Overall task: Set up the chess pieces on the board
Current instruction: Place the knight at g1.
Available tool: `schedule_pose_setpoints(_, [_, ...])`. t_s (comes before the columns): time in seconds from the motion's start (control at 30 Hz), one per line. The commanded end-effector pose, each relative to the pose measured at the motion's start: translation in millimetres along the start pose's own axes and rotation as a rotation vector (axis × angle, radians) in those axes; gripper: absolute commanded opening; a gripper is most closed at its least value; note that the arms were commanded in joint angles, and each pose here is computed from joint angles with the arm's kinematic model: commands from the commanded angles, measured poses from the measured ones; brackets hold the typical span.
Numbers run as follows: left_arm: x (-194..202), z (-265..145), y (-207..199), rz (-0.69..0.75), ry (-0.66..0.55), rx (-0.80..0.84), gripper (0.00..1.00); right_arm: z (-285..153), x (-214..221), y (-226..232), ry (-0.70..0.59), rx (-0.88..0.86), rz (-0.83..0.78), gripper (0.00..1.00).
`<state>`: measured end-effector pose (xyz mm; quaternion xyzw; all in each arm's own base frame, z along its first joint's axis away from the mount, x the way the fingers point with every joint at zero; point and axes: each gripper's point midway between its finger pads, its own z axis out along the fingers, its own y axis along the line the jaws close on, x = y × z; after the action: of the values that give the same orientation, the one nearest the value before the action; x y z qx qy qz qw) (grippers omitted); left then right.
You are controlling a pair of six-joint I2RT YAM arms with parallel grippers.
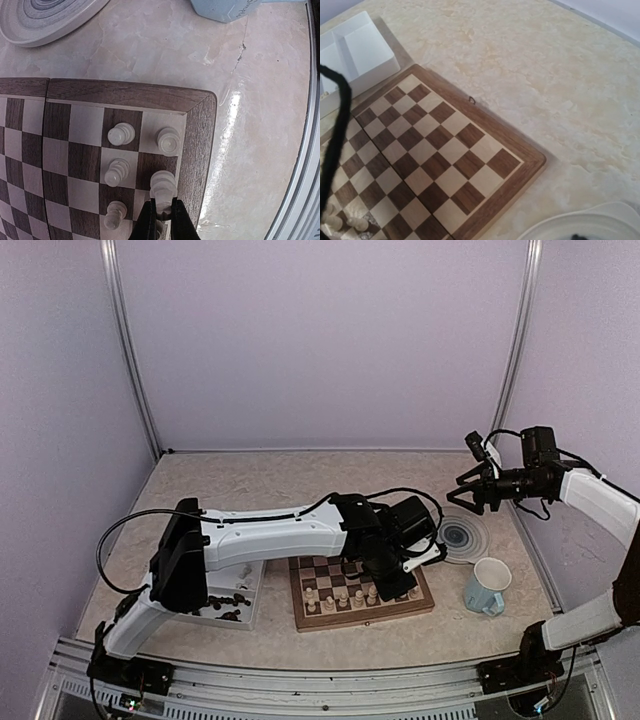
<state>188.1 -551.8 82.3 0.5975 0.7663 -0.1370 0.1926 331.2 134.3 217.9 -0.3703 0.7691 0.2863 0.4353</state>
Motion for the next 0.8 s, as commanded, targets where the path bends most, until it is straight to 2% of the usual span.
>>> schedule_pose_setpoints(0.0, [-6,7,-1,0.009,-0.014,-0.010,0.06,-2,-3,7,-0.020,-0.012,-0.030,0.77])
schedule_pose_setpoints(0.77, [6,19,5,0.014,0.035,-0.043,0.13,0,0,7,-0.016,-0.023,-0.024,0.77])
